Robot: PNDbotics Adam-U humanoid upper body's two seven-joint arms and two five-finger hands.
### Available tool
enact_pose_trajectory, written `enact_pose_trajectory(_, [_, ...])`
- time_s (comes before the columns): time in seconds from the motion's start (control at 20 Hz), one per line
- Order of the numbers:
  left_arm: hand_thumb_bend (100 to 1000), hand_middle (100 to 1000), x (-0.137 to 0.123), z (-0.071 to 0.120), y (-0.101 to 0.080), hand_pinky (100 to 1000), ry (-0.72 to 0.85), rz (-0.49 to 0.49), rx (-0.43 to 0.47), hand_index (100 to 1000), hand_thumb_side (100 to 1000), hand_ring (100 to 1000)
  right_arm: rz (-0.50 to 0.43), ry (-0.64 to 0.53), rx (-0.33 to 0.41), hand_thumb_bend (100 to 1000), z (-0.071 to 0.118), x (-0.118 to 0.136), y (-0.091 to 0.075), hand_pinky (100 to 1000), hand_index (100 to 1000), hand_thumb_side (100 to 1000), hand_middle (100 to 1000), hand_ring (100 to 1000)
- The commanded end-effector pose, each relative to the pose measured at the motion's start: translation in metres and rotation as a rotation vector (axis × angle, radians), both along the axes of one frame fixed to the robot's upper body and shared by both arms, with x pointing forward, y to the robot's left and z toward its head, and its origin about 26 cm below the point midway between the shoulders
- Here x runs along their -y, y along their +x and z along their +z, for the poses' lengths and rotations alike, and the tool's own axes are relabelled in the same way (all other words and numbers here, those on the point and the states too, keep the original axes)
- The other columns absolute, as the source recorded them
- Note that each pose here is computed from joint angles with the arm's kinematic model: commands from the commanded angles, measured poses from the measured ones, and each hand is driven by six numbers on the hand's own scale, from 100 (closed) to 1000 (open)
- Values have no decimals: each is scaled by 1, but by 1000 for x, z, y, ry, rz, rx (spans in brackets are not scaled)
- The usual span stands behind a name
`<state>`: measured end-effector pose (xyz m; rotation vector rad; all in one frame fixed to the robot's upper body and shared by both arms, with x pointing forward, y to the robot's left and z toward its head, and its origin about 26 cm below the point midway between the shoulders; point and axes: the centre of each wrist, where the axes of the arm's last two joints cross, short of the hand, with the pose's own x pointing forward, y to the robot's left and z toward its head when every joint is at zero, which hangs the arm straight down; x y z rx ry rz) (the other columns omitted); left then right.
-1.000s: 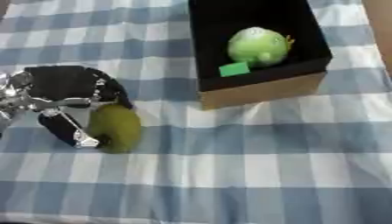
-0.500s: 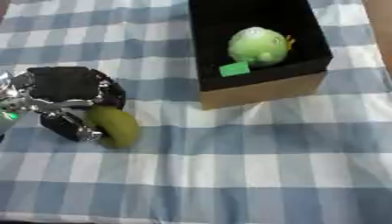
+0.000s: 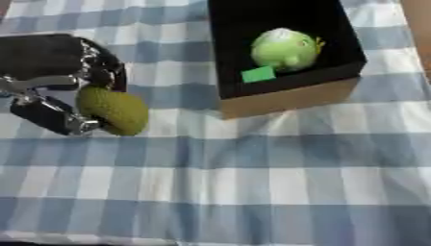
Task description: Pick up objects on the table and place them in the box.
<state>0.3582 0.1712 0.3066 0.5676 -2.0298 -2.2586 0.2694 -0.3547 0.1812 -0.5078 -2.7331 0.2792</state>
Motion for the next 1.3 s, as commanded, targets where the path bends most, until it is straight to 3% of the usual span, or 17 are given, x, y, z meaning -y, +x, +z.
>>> enact_pose_trajectory(0.05, [100, 583, 4, 35, -7, 679, -90, -45, 63, 620, 245, 674, -11, -26, 13, 100, 7, 4, -2, 961, 944, 470, 383, 1000])
enact_pose_trajectory(0.35, [100, 589, 40, 70, 17, 701, -228, -112, 70, 638, 252, 673, -9, -21, 11, 100, 7, 3, -2, 961, 944, 470, 385, 1000])
enact_pose_trajectory(0.6, [100, 588, 78, 79, 51, 698, -259, -171, 12, 644, 257, 672, 4, -9, 15, 100, 7, 1, -1, 961, 945, 470, 387, 1000])
enact_pose_trajectory(0.9, [100, 585, 114, 76, 76, 693, -330, -172, -4, 641, 267, 668, 24, -3, 20, 100, 9, -2, 2, 961, 945, 470, 388, 1000])
enact_pose_trajectory(1.3, [100, 588, 139, 45, 101, 698, -347, -70, 70, 635, 260, 674, 51, 4, 26, 100, 12, -6, 4, 961, 945, 470, 390, 1000])
